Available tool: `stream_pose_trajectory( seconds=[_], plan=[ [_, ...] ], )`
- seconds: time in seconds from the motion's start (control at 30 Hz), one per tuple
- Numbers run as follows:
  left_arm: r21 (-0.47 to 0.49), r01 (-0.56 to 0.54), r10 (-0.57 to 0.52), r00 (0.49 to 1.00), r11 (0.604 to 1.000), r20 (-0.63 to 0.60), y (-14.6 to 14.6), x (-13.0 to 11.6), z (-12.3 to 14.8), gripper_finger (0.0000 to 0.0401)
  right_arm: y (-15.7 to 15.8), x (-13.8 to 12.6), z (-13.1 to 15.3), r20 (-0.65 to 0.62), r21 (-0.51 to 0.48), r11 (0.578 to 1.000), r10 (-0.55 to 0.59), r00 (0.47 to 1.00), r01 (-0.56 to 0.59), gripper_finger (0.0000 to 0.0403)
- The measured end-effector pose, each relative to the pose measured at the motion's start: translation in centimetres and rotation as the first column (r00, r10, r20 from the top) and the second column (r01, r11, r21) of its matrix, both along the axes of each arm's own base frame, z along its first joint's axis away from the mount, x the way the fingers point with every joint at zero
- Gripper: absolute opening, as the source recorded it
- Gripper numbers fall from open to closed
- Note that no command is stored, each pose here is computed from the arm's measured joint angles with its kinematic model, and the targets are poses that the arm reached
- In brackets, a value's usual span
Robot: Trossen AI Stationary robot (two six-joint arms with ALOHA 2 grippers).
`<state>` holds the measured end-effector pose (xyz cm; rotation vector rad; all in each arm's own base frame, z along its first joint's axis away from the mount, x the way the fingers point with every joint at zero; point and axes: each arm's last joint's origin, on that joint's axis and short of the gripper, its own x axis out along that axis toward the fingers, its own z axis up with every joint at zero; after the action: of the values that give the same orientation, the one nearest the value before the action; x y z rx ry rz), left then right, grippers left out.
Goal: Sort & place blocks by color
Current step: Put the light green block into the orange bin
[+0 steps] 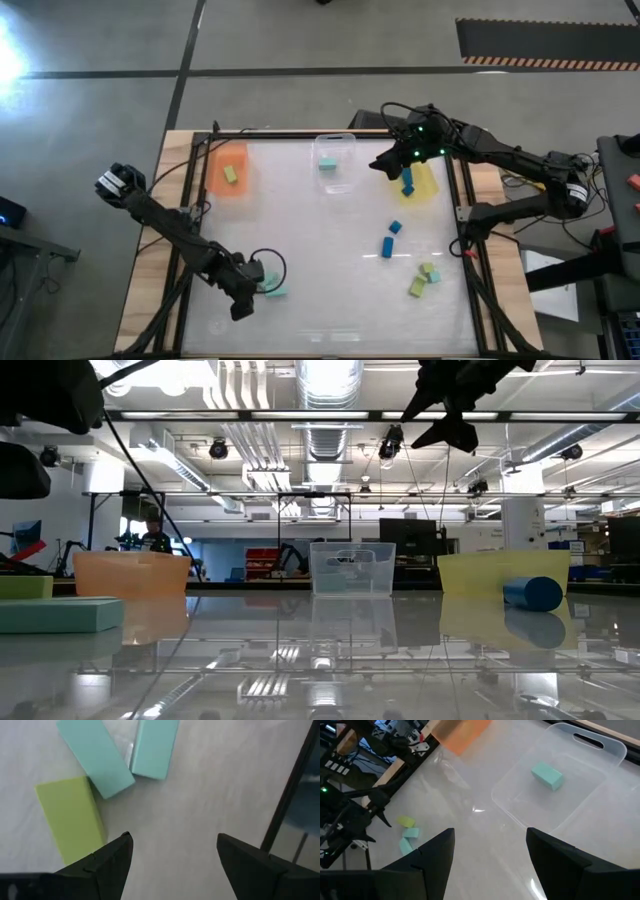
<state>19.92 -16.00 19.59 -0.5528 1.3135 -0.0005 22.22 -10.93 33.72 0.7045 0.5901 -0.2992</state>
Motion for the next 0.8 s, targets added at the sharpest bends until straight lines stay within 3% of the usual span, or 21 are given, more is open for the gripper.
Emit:
stream_pose_trajectory(
  seconds=[0.4, 0.8],
  plan=[
    [0.118, 0.076, -0.079, 0.997, 0.990, 0.013, -0.6, -1.2, -0.4, 0.0272, 0.0, 0.0, 0.0, -0.001, 0.000, 1.000, -0.001, 1.000, 0.001, 0.0237],
    [0.190, -0.031, 0.010, 0.994, 0.981, 0.113, -0.4, -0.8, 0.3, 0.0272, 0.0, 0.0, 0.0, -0.001, 0.010, 1.000, -0.009, 1.000, 0.009, 0.0237]
  ],
)
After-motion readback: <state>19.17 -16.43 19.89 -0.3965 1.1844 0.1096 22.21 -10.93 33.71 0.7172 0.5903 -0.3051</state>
